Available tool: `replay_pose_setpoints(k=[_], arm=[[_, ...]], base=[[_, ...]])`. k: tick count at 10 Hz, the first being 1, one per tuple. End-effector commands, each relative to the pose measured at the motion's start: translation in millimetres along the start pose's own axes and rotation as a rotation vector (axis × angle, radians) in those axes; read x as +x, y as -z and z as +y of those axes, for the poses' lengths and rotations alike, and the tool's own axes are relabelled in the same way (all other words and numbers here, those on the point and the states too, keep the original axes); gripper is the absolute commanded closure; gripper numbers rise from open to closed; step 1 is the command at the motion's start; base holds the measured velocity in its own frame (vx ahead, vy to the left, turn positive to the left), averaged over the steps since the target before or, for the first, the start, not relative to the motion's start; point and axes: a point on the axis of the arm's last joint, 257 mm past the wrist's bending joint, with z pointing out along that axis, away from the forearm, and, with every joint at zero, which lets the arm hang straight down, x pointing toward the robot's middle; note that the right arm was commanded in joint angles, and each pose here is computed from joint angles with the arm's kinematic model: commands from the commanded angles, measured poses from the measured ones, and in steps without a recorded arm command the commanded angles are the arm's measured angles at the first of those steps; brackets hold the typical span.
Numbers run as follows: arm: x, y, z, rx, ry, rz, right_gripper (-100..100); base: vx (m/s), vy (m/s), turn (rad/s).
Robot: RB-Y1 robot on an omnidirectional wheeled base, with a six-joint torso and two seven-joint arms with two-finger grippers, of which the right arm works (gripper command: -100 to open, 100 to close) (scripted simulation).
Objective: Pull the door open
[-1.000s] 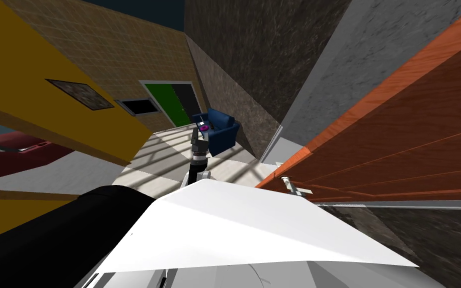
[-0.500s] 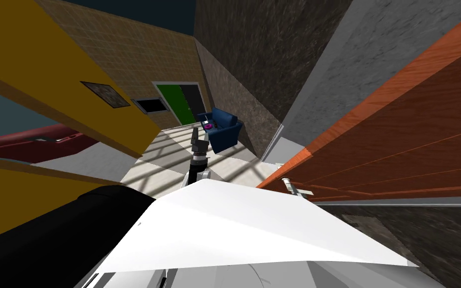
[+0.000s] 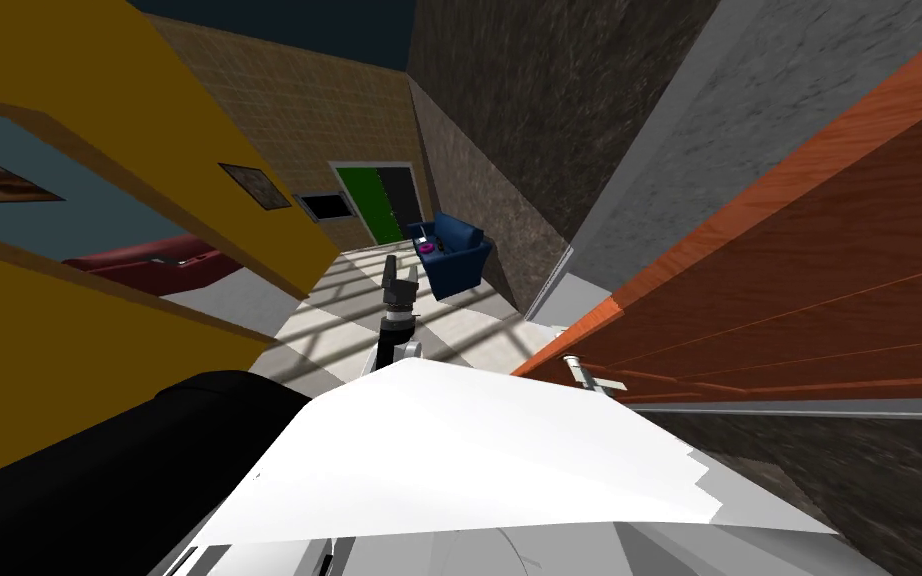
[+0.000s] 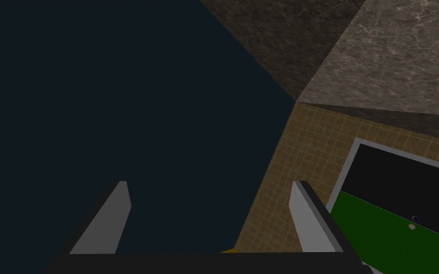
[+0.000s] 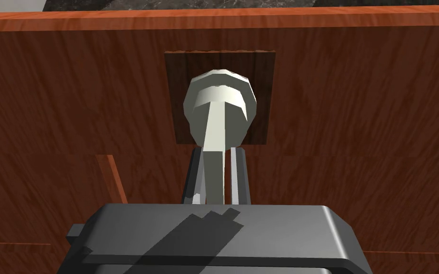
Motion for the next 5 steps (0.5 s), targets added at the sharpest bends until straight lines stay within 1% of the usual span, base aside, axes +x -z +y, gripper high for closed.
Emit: replay_pose_setpoints(k=[1,5], arm=[[-3.7,3.2,0.8,0.001,0.003,-0.002,100],[-5.1,4.6,1.8,-0.001,0.005,0.004,100]], base=[[-0.195,-0.033,0.177],[-0.210,-0.065,0.149]])
